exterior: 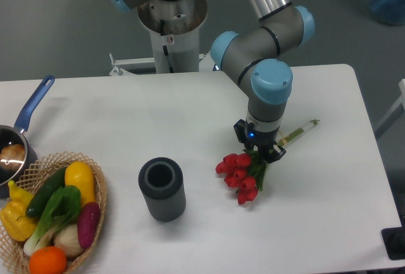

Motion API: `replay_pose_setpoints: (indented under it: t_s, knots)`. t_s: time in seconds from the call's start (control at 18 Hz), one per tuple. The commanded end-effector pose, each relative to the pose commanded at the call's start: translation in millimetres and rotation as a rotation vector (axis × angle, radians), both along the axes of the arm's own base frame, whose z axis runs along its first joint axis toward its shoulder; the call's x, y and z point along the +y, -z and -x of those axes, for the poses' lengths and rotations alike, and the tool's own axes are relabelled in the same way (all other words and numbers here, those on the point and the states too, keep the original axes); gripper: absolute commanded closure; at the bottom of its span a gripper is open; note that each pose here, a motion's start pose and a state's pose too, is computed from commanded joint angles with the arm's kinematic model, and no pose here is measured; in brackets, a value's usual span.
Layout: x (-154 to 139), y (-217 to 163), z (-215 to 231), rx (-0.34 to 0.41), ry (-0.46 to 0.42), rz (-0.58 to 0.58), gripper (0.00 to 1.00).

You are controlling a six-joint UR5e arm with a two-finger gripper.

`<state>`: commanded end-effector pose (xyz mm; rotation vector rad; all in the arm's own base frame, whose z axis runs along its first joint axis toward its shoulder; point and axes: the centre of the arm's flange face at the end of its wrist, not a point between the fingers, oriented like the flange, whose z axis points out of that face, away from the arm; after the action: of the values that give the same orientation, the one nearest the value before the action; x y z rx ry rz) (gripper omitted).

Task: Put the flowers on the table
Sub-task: 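Open the gripper to release the tulips and lift away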

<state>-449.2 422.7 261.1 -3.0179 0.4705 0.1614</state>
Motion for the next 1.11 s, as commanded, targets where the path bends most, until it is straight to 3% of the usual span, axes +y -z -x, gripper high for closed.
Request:
replay_pose_setpoints:
  t_s: [0.28,1.11]
  knots:
    - [-2.5,-9.5,3.6,-0.009,-0.015,-0.045,0.00]
    - [-11.0,-82.9,14.5,0.109,-0.023,-0.113,0.00]
